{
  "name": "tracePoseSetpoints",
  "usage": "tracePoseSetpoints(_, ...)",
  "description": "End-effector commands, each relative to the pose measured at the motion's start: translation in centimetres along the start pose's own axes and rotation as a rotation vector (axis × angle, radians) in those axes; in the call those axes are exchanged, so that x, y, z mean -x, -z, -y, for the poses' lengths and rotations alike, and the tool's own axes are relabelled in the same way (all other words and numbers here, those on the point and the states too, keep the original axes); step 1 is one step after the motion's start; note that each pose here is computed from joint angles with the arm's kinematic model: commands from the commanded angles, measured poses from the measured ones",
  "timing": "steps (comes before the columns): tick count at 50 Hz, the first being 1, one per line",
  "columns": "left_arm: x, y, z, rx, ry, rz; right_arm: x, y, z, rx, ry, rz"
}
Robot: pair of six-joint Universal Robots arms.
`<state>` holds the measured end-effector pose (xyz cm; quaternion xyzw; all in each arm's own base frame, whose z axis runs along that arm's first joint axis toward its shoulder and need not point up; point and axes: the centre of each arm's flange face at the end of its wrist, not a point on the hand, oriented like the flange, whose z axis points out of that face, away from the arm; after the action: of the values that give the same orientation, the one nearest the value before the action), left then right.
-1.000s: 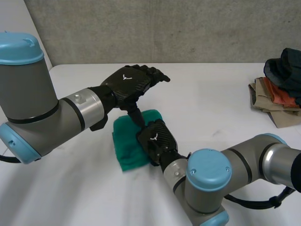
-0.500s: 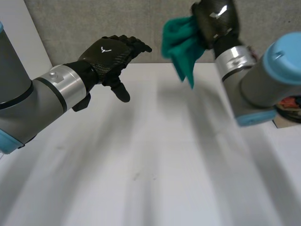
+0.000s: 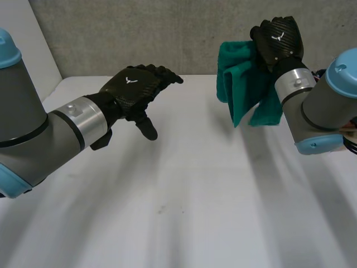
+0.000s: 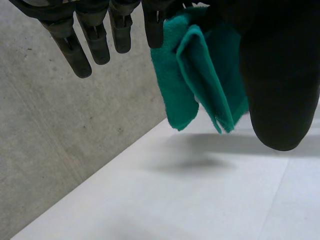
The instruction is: Fold the laundry.
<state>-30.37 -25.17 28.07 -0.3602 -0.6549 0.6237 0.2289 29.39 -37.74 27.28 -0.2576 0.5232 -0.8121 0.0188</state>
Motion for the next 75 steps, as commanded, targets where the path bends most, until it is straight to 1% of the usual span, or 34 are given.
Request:
tracePoseSetpoints(1,-0.1,0.0,-0.3,0.01,0.005,-0.002,-2.2,-2.5,1.5,-0.095,0.011,-0.061)
tracePoseSetpoints(3,-0.1,0.0,-0.4,0.012,0.005,-0.002,-3.5,-2.9,1.7,-0.116,0.013,-0.09)
tracePoseSetpoints(4,-0.1,0.0,-0.4,0.013,0.006,-0.004,-5.1,-3.3,1.5,-0.132,0.004,-0.122)
tracePoseSetpoints(7,-0.2,0.0,-0.5,0.014,0.007,-0.004,-7.8,-3.6,1.1,-0.146,-0.023,-0.169)
tracePoseSetpoints(8,-0.1,0.0,-0.5,0.013,0.006,-0.004,-9.7,-3.7,1.0,-0.158,-0.043,-0.192)
tracePoseSetpoints(10,-0.2,0.0,-0.5,0.014,0.006,-0.006,-11.6,-3.7,0.4,-0.158,-0.064,-0.211)
tracePoseSetpoints(11,-0.3,0.0,-0.5,0.014,0.006,-0.006,-13.6,-3.6,-0.6,-0.152,-0.084,-0.23)
tracePoseSetpoints(14,-0.6,0.0,-0.6,0.016,0.006,-0.014,-16.9,-3.2,-2.7,-0.153,-0.103,-0.264)
tracePoseSetpoints(15,-0.7,0.0,-0.5,0.015,0.004,-0.015,-19.6,-2.7,-4.7,-0.159,-0.099,-0.297)
tracePoseSetpoints(17,-1.1,0.0,-0.6,0.017,0.004,-0.026,-22.1,-1.9,-7.4,-0.148,-0.08,-0.322)
tracePoseSetpoints(18,-1.3,0.0,-0.6,0.017,0.004,-0.033,-24.1,-1.0,-10.2,-0.131,-0.055,-0.33)
tracePoseSetpoints(21,-2.1,0.0,-0.9,0.026,0.006,-0.053,-25.9,0.6,-14.6,-0.103,-0.022,-0.301)
tracePoseSetpoints(22,-2.3,0.0,-0.9,0.028,0.005,-0.058,-26.2,1.6,-17.5,-0.08,-0.009,-0.265)
tracePoseSetpoints(24,-2.8,0.1,-1.1,0.035,0.008,-0.069,-26.3,2.7,-20.0,-0.055,-0.008,-0.23)
tracePoseSetpoints(25,-2.8,0.1,-1.2,0.036,0.008,-0.071,-26.5,3.9,-21.9,-0.032,-0.002,-0.21)
tracePoseSetpoints(28,-3.0,0.1,-1.2,0.037,0.008,-0.074,-27.4,5.7,-23.7,-0.003,0.02,-0.211)
tracePoseSetpoints(31,-3.1,0.2,-1.1,0.035,0.005,-0.078,-28.0,6.7,-24.2,0.009,0.026,-0.215)
tracePoseSetpoints(39,-3.4,0.4,-0.6,0.021,-0.001,-0.083,-27.6,6.7,-22.7,-0.028,0.063,-0.179)
tracePoseSetpoints(46,-4.8,0.9,0.6,-0.013,-0.019,-0.112,-28.0,6.5,-20.4,-0.045,0.082,-0.192)
tracePoseSetpoints(53,-5.5,1.5,1.8,-0.045,-0.029,-0.121,-27.5,7.2,-17.3,0.031,0.041,-0.198)
tracePoseSetpoints(54,-5.7,1.6,1.9,-0.049,-0.03,-0.123,-27.5,7.4,-16.5,0.059,0.024,-0.2)
tracePoseSetpoints(61,-7.0,2.1,2.3,-0.061,-0.036,-0.155,-27.9,8.5,-14.3,0.188,-0.019,-0.208)
tracePoseSetpoints(65,-7.2,2.6,3.0,-0.08,-0.04,-0.158,-30.2,9.9,-12.8,0.273,0.009,-0.281)
tracePoseSetpoints(66,-7.2,2.7,3.1,-0.083,-0.041,-0.157,-31.6,10.5,-12.0,0.308,0.031,-0.339)
tracePoseSetpoints(69,-7.3,3.1,3.8,-0.101,-0.044,-0.158,-33.4,11.0,-10.7,0.364,0.067,-0.44)
tracePoseSetpoints(70,-7.3,3.2,3.9,-0.107,-0.044,-0.157,-34.5,11.3,-9.9,0.399,0.095,-0.506)
tracePoseSetpoints(73,-7.5,3.8,4.8,-0.132,-0.046,-0.161,-35.6,11.3,-8.4,0.433,0.153,-0.59)
tracePoseSetpoints(75,-7.8,4.2,5.5,-0.153,-0.053,-0.166,-36.5,11.1,-6.3,0.432,0.234,-0.651)
